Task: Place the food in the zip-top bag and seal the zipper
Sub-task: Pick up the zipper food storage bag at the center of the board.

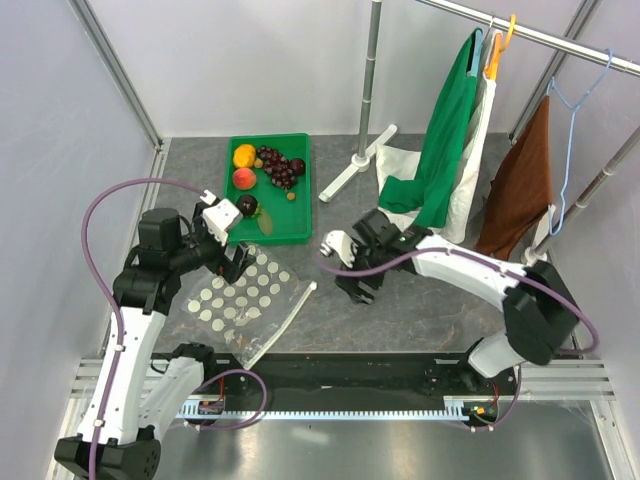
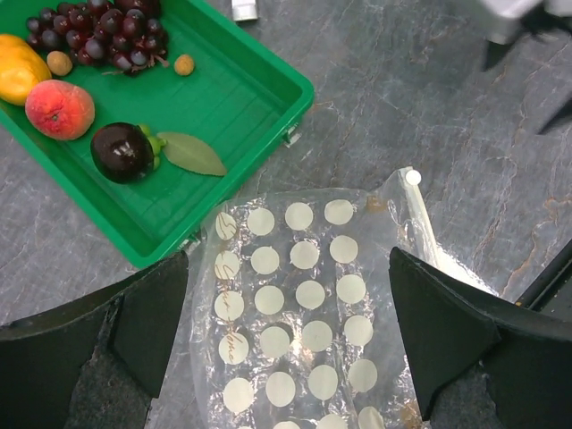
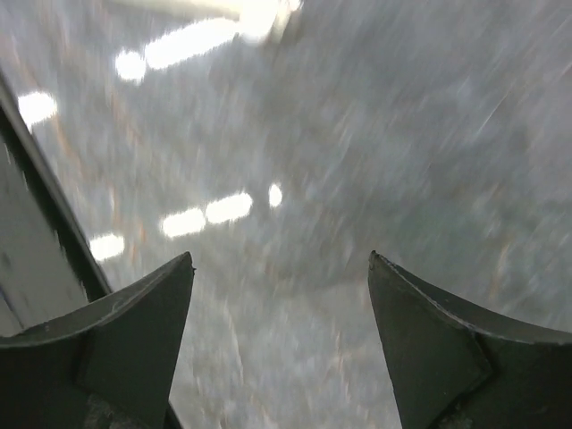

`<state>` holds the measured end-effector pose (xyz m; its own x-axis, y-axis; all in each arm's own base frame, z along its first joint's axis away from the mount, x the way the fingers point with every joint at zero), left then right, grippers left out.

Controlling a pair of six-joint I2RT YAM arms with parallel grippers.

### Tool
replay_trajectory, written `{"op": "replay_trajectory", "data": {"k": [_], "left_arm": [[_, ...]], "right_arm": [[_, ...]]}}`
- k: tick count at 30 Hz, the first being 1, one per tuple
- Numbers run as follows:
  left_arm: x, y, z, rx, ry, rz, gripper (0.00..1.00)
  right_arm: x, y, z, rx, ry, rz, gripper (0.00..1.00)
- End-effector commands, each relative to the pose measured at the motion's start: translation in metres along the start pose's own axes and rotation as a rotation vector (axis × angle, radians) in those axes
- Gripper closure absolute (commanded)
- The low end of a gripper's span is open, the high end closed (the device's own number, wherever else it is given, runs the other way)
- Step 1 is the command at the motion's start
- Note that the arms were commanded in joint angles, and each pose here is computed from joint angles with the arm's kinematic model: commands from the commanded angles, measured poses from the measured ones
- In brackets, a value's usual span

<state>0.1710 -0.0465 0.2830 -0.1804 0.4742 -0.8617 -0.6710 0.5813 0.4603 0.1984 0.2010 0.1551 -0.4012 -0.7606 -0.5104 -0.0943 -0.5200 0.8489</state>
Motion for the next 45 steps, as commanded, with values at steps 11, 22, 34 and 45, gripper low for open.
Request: {"op": "replay_trajectory", "data": {"k": [11,22,34,45], "left_arm": [[0.002,-0.002,-0.003,-0.031,-0.005,-0.065,0.00],[0.005,-0.001,-0.005,-0.074,0.090,-0.062,0.03],[0.010,0.015,-0.023,0.154,-0.028,0.059,0.06],[0.012,0.033,-0.036,0.288,-0.143,0.188,0.15]], "right_arm": [[-0.104,-0.075,0.003,-0.130,-0.191,-0.210,0.18],[-0.113,-0.106,0.006,-0.192,-0.170,-0.187,0.58],[-0.147,-0.030,0.019,-0.401,-0.409,-0.329,1.00],[-0.164,-0.034,0.014,-0.479,-0.549,-0.319,1.00]]}}
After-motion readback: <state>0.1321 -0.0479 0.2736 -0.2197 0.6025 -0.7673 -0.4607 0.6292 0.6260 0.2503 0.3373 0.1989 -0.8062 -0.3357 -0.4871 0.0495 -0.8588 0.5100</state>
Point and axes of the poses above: each gripper's point midway between its finger pads, its own y axis back along the fingers, its own z axis along the line the jaws close on, x = y × z, the point moved 9 cm from there along y, back along the fingers, and after that the axes turned 6 degrees about -y, right-handed, at the moved point
